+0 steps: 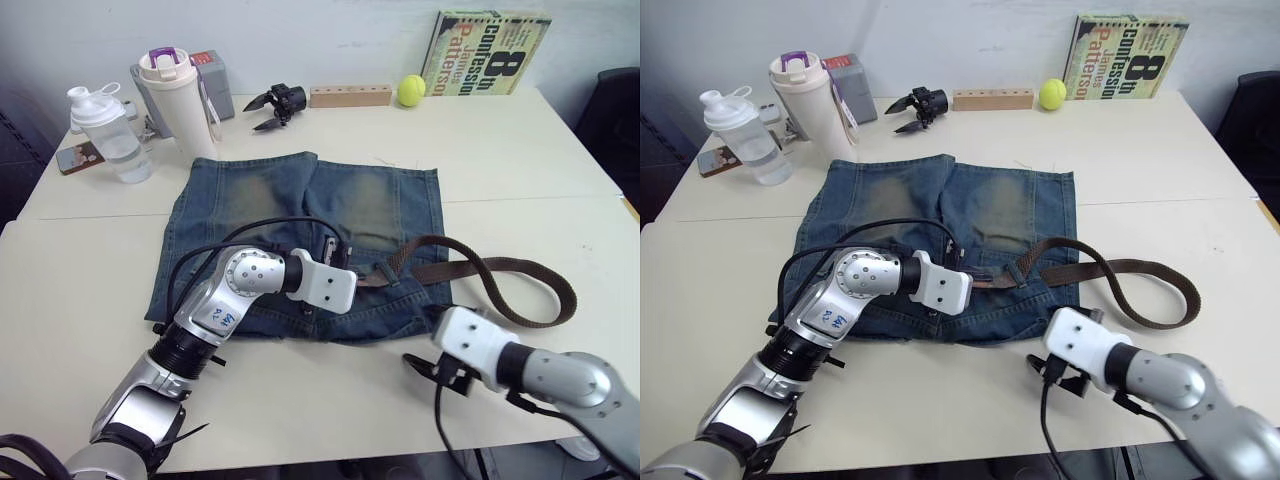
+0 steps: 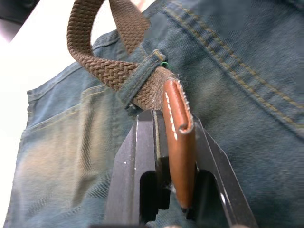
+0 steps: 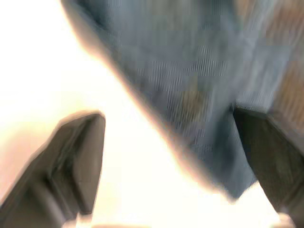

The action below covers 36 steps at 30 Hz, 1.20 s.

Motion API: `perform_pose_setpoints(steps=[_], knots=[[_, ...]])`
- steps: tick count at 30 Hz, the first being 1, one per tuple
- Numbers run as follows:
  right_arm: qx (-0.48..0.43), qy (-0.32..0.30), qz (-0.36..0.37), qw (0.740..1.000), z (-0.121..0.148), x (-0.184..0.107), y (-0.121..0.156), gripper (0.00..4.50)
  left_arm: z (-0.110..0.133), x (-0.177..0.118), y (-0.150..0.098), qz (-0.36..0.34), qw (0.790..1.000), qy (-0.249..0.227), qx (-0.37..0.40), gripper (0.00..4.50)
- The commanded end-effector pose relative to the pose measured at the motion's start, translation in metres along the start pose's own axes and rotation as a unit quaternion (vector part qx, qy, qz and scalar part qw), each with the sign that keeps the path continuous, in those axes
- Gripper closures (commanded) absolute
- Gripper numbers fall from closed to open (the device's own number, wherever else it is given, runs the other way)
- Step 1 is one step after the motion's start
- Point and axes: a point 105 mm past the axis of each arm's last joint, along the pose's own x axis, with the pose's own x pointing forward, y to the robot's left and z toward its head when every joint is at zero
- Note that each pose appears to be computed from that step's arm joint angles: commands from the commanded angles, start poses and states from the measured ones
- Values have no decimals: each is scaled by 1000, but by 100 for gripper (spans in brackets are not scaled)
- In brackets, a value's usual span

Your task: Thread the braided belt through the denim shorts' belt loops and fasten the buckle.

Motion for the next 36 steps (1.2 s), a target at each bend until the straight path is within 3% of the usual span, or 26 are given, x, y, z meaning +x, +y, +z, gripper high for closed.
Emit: perform_pose_setpoints(steps=[1, 4, 7, 11, 13, 15, 21, 25, 31, 36], knots=[[-119, 14, -35, 992, -16, 13, 1, 3, 16, 6, -3, 0, 1000, -27, 8, 450], [-188, 7, -73, 979, -20, 16, -2, 3, 18, 9, 2, 7, 1000, -29, 2, 450], [-212, -2, -101, 972, -23, 13, 3, 78, 13, 8, 5, 12, 1000, -20, 0, 450], [-248, -15, -113, 962, -23, 12, 12, 261, 6, 6, 5, 12, 1000, -4, -4, 450], [-248, -8, -103, 963, -29, 15, 17, 378, 5, 6, 5, 12, 1000, -4, -3, 450], [-242, -3, -95, 966, -32, 18, 20, 444, 6, 7, 5, 4, 1000, -6, 3, 450], [-236, -6, -108, 966, -26, 25, 11, 444, 19, 15, 3, -39, 998, -26, 52, 450], [-224, -6, -98, 970, -28, 28, 13, 444, 17, 14, 14, -21, 990, -6, 137, 450], [-206, 1, -102, 973, -31, 30, 12, 444, 4, -14, 29, 12, 986, 26, 162, 450], [-172, 25, -120, 977, -40, 34, 1, 444, 1, -58, 26, 19, 987, 37, 158, 450]])
